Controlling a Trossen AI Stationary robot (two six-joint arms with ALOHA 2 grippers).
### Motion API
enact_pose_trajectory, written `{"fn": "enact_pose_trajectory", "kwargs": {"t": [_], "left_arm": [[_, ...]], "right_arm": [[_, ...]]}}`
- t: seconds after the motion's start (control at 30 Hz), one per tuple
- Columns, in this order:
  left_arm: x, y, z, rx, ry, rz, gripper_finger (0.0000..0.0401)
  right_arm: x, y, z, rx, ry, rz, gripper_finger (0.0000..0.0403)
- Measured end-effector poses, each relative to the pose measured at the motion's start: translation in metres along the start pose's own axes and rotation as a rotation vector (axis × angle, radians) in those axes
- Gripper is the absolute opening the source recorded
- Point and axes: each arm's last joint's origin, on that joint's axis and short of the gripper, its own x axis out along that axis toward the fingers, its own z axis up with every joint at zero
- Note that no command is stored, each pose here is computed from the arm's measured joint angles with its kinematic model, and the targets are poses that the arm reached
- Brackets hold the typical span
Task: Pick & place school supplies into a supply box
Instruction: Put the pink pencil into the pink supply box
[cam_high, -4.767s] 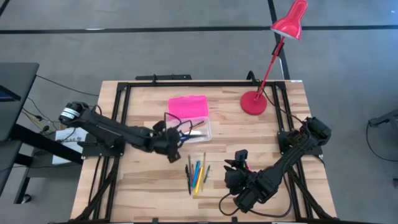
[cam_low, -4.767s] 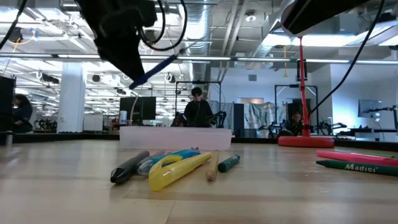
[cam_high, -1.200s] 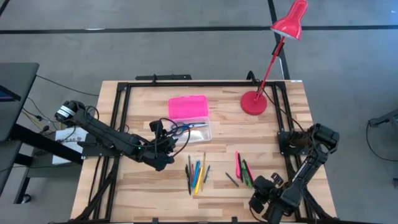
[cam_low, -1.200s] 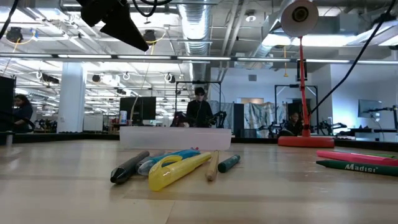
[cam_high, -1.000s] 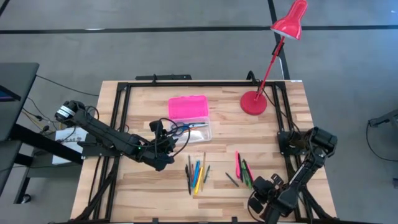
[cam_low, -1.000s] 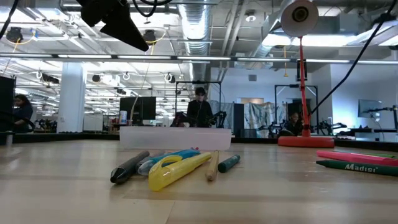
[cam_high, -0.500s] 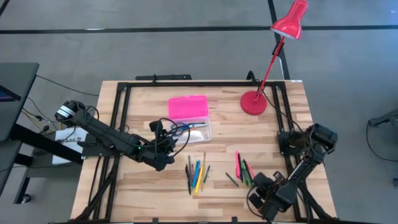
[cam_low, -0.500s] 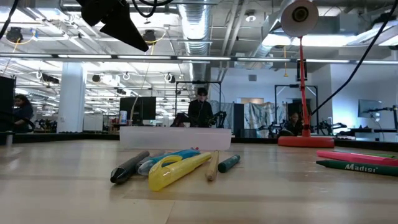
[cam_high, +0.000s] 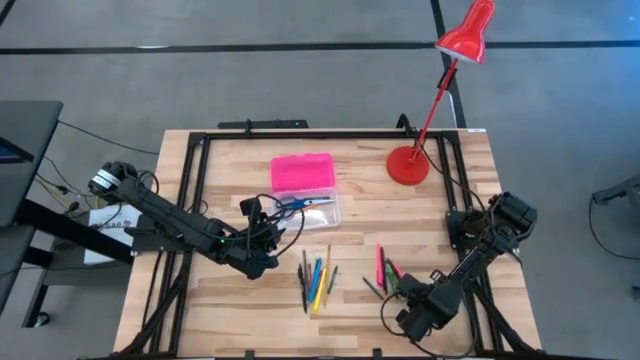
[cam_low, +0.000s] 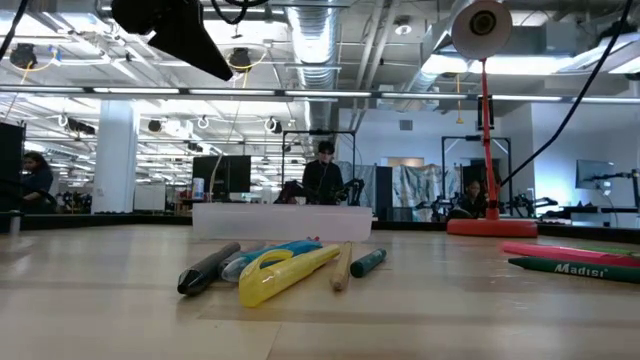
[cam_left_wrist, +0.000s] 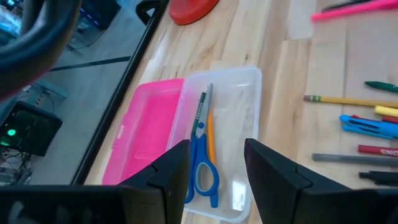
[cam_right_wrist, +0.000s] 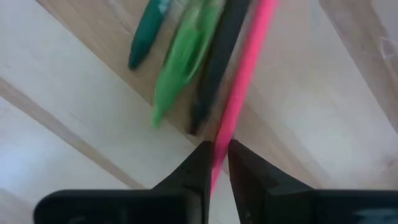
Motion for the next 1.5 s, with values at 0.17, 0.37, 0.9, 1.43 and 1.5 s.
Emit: {"fn": "enact_pose_trajectory", "kwargs": {"t": [0.17, 0.37, 0.9, 1.43, 1.5], "left_arm": [[-0.005, -0.004, -0.001, 0.016, -0.008, -0.016, 0.0148], [-0.007, -0.006, -0.002, 0.021, -0.013, -0.023, 0.0148], [-0.007, -0.006, -0.002, 0.013, -0.013, -0.022, 0.0148], [-0.007, 0.000, -0.009, 0.013, 0.021, 0.061, 0.0148], [-0.007, 0.001, -0.013, 0.007, 0.042, 0.079, 0.0148]], "right_arm": [[0.000, 0.000, 0.000, -0.016, -0.012, 0.001, 0.0006], [0.000, -0.001, 0.001, -0.005, -0.054, -0.009, 0.0004], [0.002, -0.021, 0.013, 0.077, -0.236, -0.211, 0.0000], [-0.014, -0.020, 0.048, -0.127, -0.399, -0.277, 0.0000], [-0.018, -0.018, 0.055, -0.158, -0.438, -0.284, 0.0000]]}}
